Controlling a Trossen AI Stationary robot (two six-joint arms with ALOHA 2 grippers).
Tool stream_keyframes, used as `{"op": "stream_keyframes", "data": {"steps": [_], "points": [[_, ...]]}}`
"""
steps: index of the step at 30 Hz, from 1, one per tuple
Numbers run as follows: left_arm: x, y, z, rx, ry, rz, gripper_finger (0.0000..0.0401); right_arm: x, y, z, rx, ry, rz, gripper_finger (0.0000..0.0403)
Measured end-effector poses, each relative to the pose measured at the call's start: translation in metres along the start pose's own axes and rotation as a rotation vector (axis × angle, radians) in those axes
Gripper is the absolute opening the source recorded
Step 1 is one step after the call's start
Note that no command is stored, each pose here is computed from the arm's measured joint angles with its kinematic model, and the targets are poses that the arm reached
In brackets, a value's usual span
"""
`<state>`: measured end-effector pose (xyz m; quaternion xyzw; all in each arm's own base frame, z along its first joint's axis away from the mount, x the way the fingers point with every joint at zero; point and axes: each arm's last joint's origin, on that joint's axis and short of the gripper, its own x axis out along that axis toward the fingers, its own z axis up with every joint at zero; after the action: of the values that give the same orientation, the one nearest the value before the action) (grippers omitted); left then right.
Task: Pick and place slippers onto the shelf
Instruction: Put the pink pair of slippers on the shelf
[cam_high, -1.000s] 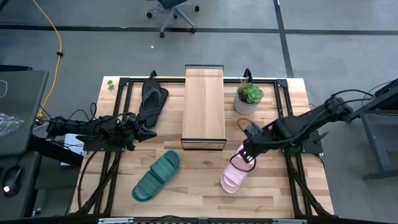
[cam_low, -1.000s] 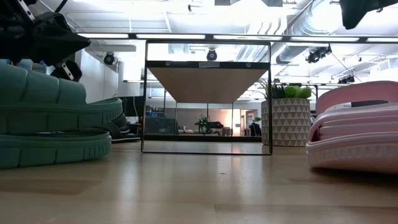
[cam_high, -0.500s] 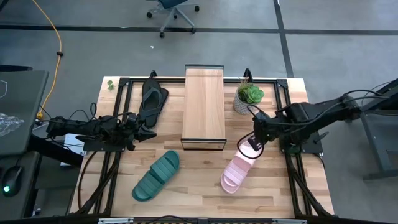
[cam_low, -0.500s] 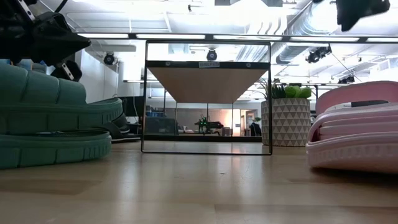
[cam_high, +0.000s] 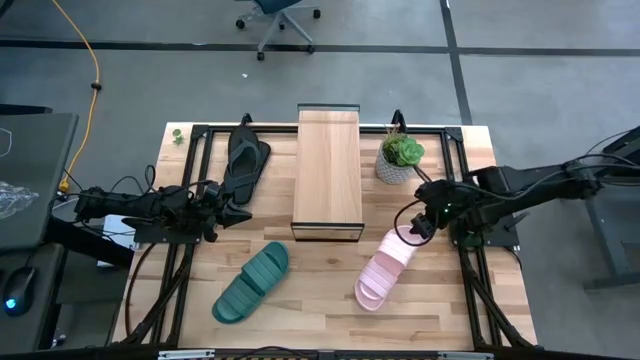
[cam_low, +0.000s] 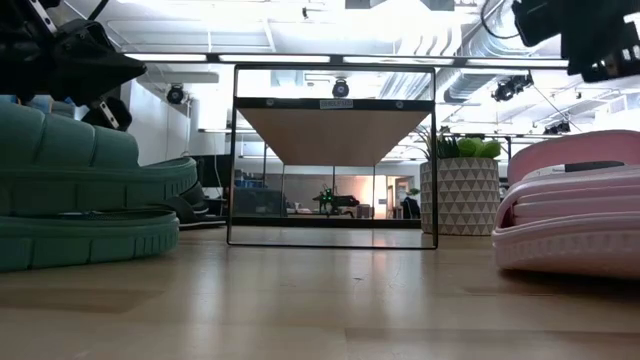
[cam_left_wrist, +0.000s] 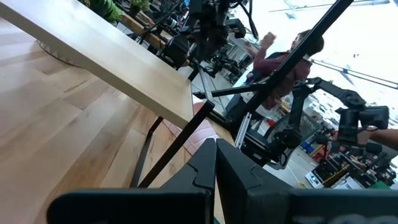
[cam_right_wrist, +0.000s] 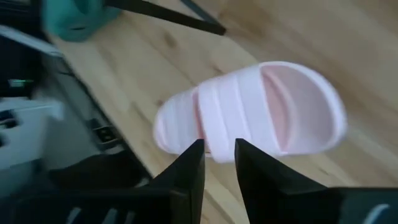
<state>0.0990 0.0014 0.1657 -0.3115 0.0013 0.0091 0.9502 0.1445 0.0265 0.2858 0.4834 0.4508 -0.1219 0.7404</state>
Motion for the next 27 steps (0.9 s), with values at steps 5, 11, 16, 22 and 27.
{"op": "stream_keyframes", "data": {"steps": [5,11,16,22,27], "points": [[0.0,0.0,0.0,-0.003,0.0,0.0,0.0001,0.007,-0.018,-0.003,0.021,0.003,0.071,0.0101],[0.0,0.0,0.0,-0.027,0.0,0.0,0.0001,0.02,-0.037,-0.005,-0.006,0.05,0.042,0.0135],[0.0,0.0,0.0,-0.029,-0.001,0.0,0.0001,0.03,-0.049,-0.003,-0.019,0.095,0.04,0.0146],[0.0,0.0,0.0,-0.03,-0.003,0.004,0.0001,0.039,-0.059,0.001,-0.025,0.109,0.064,0.0152],[0.0,0.0,0.0,-0.045,-0.006,0.005,0.0001,0.049,-0.064,0.003,-0.021,0.114,0.121,0.0152]]}}
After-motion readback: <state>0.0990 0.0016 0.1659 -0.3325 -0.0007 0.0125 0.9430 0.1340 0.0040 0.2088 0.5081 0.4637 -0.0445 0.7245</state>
